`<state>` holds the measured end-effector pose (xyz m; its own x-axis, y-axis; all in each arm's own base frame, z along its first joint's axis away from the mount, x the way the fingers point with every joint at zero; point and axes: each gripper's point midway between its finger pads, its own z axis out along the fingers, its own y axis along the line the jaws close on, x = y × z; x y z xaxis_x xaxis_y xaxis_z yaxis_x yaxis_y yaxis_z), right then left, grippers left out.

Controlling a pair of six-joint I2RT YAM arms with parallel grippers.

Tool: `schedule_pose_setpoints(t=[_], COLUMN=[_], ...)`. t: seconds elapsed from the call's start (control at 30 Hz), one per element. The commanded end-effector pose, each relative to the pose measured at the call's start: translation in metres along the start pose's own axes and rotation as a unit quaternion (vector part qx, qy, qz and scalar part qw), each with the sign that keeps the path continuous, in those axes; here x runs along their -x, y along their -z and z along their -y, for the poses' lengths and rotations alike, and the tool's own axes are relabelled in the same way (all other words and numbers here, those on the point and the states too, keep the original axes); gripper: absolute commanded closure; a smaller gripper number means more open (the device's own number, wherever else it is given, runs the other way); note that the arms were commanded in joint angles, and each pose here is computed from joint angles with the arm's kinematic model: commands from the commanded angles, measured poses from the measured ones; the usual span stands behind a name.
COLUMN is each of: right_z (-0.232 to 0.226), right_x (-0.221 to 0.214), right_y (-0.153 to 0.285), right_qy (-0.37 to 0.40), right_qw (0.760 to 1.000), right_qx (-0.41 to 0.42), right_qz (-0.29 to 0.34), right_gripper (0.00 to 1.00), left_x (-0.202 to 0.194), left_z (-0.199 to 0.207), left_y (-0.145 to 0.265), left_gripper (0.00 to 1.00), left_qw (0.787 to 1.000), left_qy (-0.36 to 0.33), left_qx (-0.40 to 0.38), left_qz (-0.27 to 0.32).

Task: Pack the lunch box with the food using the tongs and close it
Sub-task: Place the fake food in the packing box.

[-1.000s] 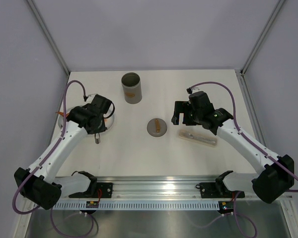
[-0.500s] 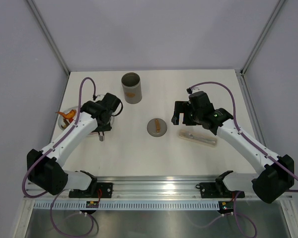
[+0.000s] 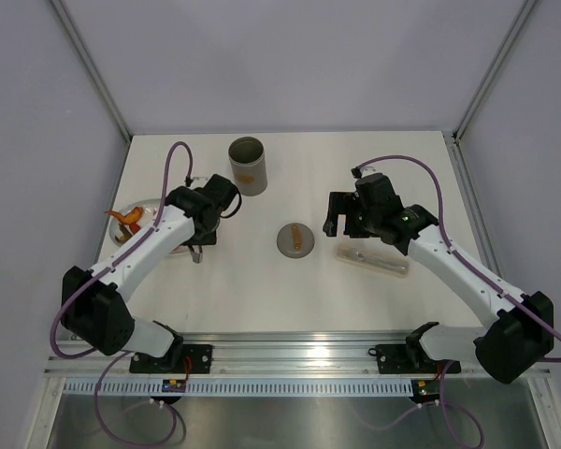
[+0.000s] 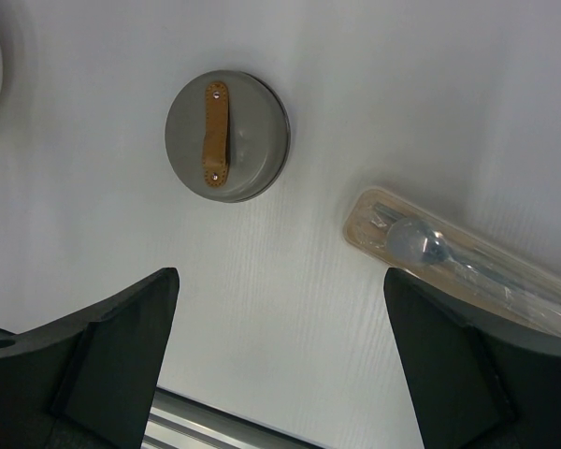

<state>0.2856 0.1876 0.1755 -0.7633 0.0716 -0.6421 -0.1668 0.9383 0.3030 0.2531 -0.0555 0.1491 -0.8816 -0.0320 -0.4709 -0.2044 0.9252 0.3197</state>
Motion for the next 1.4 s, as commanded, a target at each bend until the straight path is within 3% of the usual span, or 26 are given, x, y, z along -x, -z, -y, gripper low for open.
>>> schedule_pose_setpoints(t=[0.0, 1.37], right_z=[-0.005, -0.003], right_x=[0.007, 0.004], right_y=[0.003, 0.003], right_qy=[-0.003, -0.003], right_qw=[1.0, 1.0], right_qx=[0.012, 0.011], right_qz=[0.016, 0.014], right_gripper=[0.01, 0.01], left_x=[0.023, 0.006], left_z=[0.003, -0.001], left_y=[0.007, -0.023], left_gripper=[0.54, 0.53], left_qw=[0.999, 0.996], left_qy=[0.011, -0.041], left_qx=[0.004, 0.081], left_qz=[0.039, 0.011])
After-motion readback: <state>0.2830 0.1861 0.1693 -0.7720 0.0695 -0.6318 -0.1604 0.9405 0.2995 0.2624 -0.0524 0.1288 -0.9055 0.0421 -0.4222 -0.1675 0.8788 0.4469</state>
